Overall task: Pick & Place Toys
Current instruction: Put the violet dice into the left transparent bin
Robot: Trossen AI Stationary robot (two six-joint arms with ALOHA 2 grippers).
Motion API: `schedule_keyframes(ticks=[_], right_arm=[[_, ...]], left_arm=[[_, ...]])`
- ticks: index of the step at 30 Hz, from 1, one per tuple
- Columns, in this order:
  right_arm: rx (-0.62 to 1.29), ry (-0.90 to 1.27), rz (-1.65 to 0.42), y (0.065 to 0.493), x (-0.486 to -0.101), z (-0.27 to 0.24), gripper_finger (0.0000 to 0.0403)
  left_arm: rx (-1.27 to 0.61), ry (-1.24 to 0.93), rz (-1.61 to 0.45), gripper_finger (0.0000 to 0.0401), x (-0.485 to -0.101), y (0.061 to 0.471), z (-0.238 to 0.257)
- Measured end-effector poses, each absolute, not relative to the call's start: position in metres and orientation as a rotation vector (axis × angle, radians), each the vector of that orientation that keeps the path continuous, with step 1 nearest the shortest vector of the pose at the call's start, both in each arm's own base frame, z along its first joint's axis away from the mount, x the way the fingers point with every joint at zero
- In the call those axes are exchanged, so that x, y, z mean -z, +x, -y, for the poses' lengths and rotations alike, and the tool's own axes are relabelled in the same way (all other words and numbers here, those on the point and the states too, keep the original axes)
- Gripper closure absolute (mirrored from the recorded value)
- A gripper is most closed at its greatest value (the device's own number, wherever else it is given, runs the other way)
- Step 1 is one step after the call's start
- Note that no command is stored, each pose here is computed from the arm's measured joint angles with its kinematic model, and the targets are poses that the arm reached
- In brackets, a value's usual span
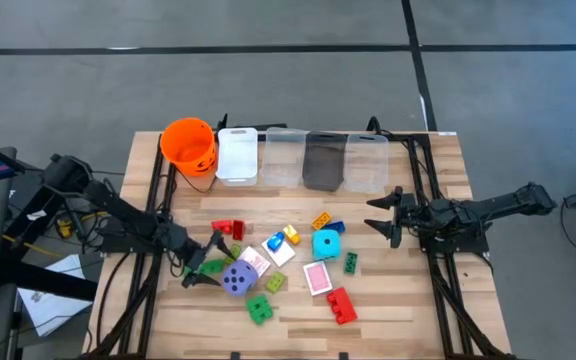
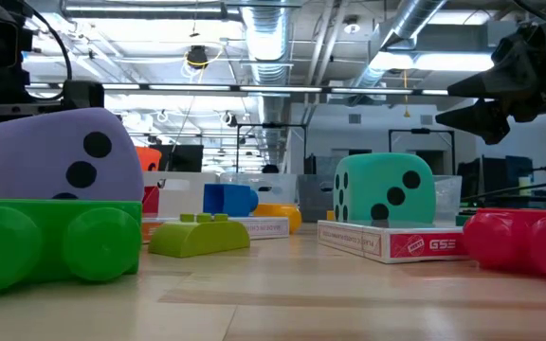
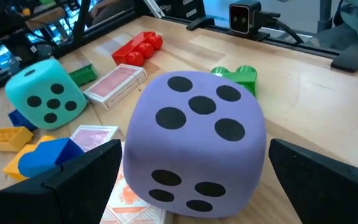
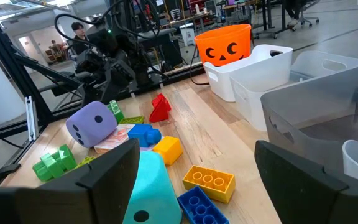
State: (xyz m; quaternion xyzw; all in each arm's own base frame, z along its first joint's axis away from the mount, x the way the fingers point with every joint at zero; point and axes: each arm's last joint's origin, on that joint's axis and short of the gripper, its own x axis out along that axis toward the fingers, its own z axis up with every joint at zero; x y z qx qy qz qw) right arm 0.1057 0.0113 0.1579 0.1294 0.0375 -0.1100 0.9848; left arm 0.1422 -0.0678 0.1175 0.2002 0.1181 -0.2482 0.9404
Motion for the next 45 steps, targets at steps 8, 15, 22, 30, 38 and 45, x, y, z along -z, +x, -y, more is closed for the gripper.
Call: schedule_keyframes(ticks=[8,15,22,30,38,45], right_arm=[[0.221,0.260,-0.075,0.106,-0.158,-0.011,0.0092],[0.221,0.260,-0.075,0.106,-0.158,-0.011,0.0092],[0.221,0.260,-0.075,0.106,-0.158,-0.011,0.0092],[0.221,0.260,-0.075,0.106,-0.158,-0.011,0.0092],[0.221,0.260,-0.075,0.106,-0.158,-0.011,0.0092],[0.221,0.260,-0.075,0.106,-0.158,-0.011,0.0092]], left_arm=[[0.499,0.426,-0.247,0.0001,-0.119,0.148,0.070],[0.502,0.430,-0.266,0.0001,-0.118,0.151,0.072],[0.503,0.433,-0.278,0.0001,-0.119,0.157,0.075],[0.503,0.433,-0.278,0.0001,-0.119,0.158,0.075],[0.503,0.433,-0.278,0.0020,-0.119,0.158,0.075],[0.503,0.433,-0.278,0.0049,-0.119,0.158,0.075]])
